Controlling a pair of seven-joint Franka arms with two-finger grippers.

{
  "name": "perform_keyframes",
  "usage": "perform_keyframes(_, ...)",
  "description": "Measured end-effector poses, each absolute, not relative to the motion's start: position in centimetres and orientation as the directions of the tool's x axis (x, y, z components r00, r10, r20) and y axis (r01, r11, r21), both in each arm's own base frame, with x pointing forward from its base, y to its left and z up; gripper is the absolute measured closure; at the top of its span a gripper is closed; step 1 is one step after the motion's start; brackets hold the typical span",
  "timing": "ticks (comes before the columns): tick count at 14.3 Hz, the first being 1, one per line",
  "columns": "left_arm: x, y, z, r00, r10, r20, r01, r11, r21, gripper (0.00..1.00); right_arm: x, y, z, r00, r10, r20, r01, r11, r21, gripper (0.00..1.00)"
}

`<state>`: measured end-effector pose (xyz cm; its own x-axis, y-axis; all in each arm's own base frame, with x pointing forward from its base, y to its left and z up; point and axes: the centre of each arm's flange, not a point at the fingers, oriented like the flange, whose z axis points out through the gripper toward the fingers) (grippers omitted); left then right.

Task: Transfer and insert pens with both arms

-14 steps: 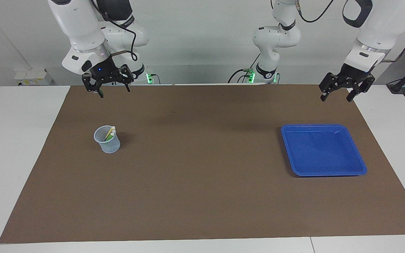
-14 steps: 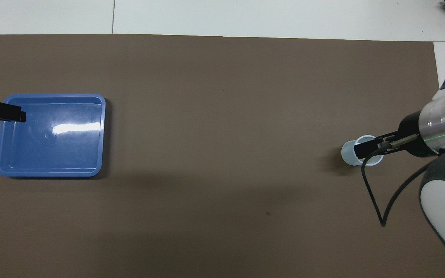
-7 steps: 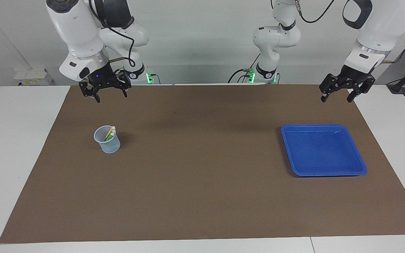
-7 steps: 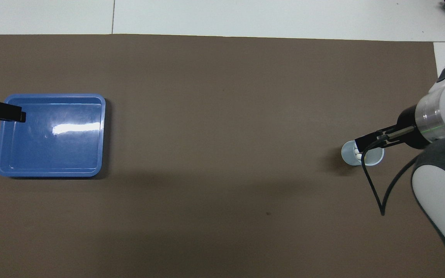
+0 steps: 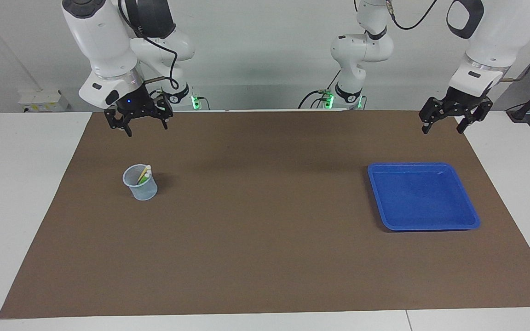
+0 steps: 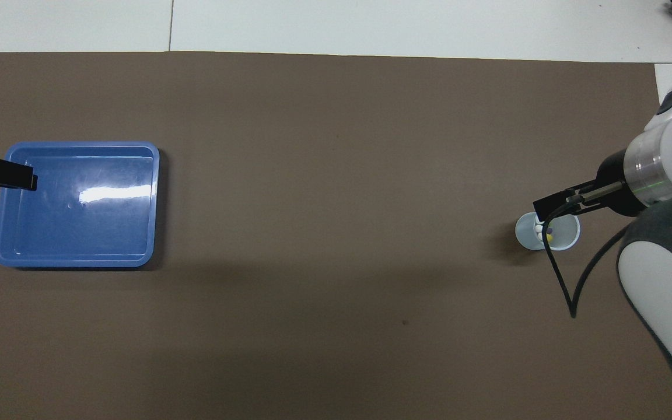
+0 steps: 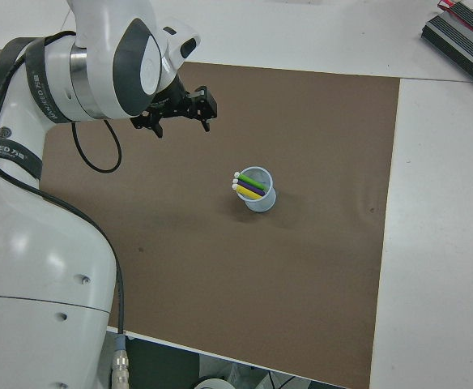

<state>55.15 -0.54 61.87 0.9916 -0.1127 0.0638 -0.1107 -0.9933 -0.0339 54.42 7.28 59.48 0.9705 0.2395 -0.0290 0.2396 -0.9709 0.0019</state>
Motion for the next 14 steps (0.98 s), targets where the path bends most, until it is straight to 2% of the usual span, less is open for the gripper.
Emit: perform_keyframes(14, 54.68, -0.56, 61.45, 0.994, -0.112, 0.018, -0.111, -0.993, -0.03, 0.0, 54.47, 6.95, 59.86, 0.988, 0.155, -0.024, 0.155, -0.988, 0.004, 0.0)
